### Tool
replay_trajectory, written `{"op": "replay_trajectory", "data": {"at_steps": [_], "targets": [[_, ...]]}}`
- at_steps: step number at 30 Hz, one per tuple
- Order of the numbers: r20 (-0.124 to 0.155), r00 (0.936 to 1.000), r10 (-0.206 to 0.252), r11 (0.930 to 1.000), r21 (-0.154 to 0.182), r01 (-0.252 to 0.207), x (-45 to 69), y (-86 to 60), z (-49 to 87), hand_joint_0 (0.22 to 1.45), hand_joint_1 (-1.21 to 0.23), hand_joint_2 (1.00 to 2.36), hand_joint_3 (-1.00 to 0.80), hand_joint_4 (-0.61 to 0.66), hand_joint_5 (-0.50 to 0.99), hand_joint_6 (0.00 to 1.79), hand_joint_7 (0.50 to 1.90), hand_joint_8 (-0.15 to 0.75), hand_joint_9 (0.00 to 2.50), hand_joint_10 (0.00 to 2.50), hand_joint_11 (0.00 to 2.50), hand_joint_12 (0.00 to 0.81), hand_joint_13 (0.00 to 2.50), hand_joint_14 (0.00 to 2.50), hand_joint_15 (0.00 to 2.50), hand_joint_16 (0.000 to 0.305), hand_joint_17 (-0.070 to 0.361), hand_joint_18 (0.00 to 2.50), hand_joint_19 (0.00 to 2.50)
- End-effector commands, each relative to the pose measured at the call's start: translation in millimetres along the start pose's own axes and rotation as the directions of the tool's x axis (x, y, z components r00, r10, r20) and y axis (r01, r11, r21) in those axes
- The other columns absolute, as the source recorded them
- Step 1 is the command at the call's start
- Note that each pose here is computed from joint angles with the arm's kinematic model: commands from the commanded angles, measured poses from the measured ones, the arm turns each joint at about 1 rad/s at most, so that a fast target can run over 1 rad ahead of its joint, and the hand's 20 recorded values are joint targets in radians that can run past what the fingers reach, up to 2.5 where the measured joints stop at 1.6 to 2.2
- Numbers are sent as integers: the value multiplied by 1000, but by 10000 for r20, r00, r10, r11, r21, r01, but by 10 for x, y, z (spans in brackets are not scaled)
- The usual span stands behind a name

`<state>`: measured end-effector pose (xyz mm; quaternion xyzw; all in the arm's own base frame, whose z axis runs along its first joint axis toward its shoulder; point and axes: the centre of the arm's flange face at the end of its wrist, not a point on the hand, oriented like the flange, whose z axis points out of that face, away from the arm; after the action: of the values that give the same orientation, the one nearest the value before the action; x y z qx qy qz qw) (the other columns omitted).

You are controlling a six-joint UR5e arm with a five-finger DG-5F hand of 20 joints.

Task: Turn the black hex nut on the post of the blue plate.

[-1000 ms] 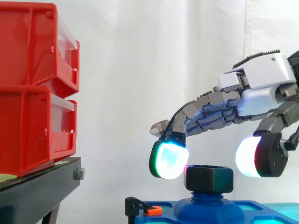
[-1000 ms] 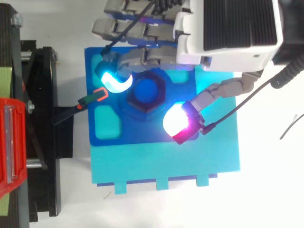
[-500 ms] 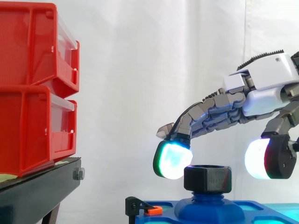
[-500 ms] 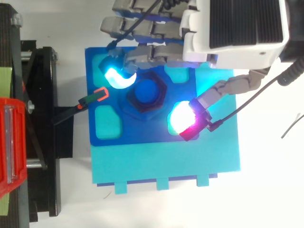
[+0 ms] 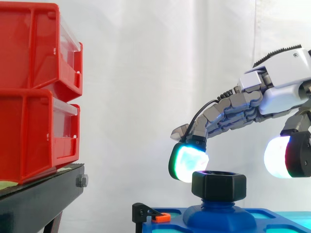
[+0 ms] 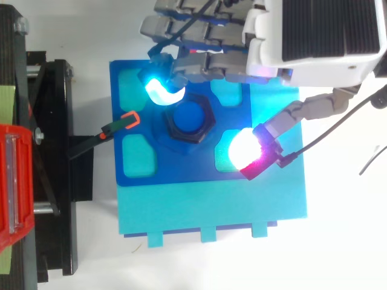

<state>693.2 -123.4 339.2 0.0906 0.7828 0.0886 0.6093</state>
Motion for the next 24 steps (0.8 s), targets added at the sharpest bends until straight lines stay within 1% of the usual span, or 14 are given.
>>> {"op": "replay_trajectory", "data": {"at_steps": [1,6,9,10,13,16,17,18,24], "targets": [[0,10000,-28,10000,-19,28,-24,20,-20,390,-655,1000,-500,135,-300,502,730,161,0,0,0,339,0,0,0,51,115,0,0],[22,10000,-55,10000,6,55,-67,19,-54,390,-656,1000,-500,136,-300,502,730,160,0,0,0,339,0,0,0,51,116,0,0],[-71,10000,-69,10000,14,69,-81,25,-84,391,-653,1000,-500,136,-300,502,734,160,0,0,0,339,0,0,0,51,116,0,0],[-160,9998,-97,9999,36,98,-64,21,-86,391,-654,1000,-500,135,-300,502,731,160,0,0,0,339,0,0,0,51,115,0,0],[-186,9998,-123,9999,57,125,-102,21,-126,393,-652,1000,-500,135,-300,502,732,159,0,0,0,338,0,0,0,51,115,0,0],[-317,9993,-182,9998,103,185,-105,20,-154,394,-652,1000,-500,135,-300,502,734,159,0,0,0,338,0,0,0,51,115,0,0],[-344,9991,-242,9996,123,246,-140,29,-192,395,-651,1000,-500,136,-300,502,733,159,0,0,0,337,0,0,0,51,115,0,0],[-405,9987,-302,9994,135,307,-134,27,-198,394,-652,1000,-500,135,-300,502,731,159,0,0,0,338,0,0,0,51,115,0,0],[-432,9984,-362,9992,154,369,-134,26,-208,394,-653,1000,-500,136,-300,502,730,161,0,0,0,337,0,0,0,51,114,0,0]]}}
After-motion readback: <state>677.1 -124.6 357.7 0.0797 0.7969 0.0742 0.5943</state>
